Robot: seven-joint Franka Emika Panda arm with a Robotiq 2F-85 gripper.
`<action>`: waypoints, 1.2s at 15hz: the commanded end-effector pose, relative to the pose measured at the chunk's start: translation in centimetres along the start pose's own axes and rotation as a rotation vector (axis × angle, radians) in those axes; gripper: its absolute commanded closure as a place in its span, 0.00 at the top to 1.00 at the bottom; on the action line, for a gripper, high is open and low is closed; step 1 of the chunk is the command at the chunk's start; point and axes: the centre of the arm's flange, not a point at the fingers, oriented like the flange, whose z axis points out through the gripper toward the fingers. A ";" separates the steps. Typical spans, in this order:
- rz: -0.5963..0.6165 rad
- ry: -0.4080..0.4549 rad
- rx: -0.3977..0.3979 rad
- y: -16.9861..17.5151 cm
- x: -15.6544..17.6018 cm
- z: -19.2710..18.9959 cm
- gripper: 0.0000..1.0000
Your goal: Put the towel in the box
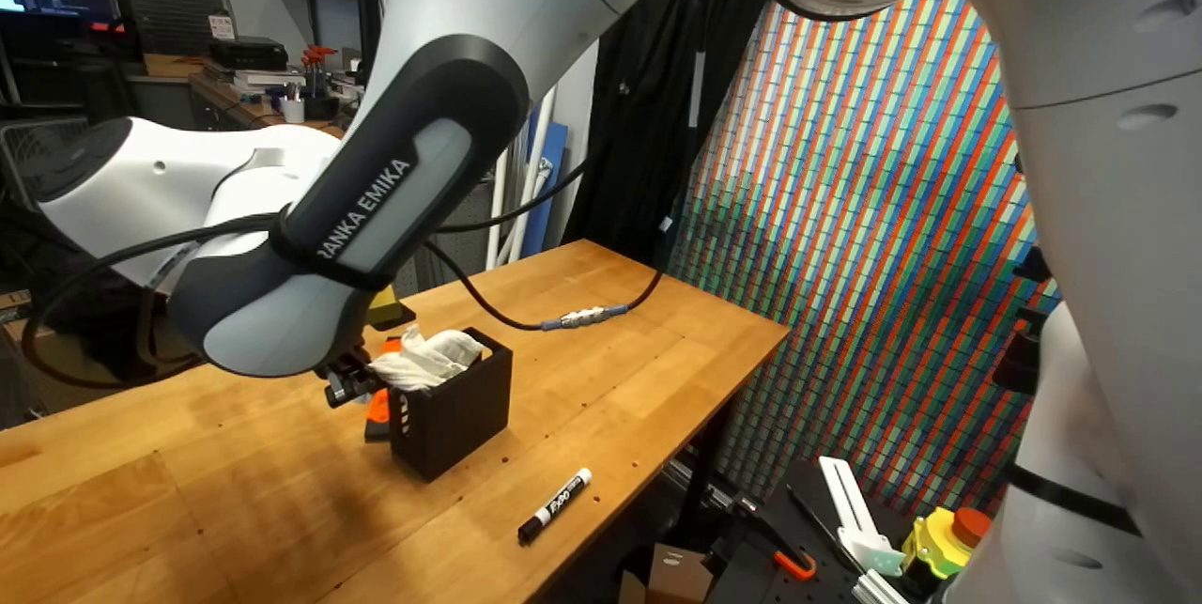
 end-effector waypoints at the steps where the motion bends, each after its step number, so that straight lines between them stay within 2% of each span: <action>1: 0.026 -0.009 -0.016 1.6 -2.3 -1.5 0.06; 6: 0.090 0.002 -0.003 3.1 -4.8 -2.0 0.06; 18: 0.238 0.032 0.102 4.5 -8.4 -0.6 0.05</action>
